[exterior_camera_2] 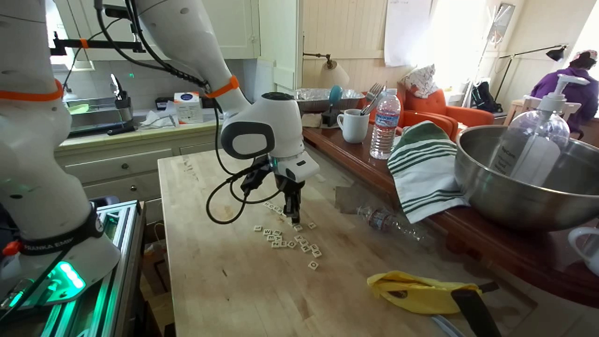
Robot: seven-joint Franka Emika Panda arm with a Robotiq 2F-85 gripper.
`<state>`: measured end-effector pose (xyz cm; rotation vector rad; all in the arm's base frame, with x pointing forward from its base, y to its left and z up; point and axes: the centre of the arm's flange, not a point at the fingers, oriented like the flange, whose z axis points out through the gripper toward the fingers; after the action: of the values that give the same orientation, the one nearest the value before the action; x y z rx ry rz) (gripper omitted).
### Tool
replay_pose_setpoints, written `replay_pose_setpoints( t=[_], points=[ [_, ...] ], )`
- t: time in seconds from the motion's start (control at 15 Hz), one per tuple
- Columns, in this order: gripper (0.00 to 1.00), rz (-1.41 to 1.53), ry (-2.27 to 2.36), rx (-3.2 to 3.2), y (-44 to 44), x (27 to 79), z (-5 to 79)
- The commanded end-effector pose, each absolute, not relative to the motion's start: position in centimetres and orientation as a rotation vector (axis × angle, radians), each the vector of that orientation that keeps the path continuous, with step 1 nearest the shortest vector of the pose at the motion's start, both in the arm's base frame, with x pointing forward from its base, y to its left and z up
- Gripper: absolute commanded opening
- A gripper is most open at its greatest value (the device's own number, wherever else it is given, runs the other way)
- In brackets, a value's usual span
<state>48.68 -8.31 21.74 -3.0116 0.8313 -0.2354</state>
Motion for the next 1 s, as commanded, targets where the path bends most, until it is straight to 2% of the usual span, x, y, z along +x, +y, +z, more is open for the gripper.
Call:
replay_pose_setpoints(
  t=[0.0, 0.6, 0.93],
  points=[
    [0.0, -0.216, 0.811, -3.019, -8.4, 48.3, 20.8],
    [0.0, -0.227, 0.904, -3.026, -12.3, 48.1, 20.7],
    [0.0, -0.299, 0.726, -3.053, -9.8, 46.8, 23.8]
  ],
)
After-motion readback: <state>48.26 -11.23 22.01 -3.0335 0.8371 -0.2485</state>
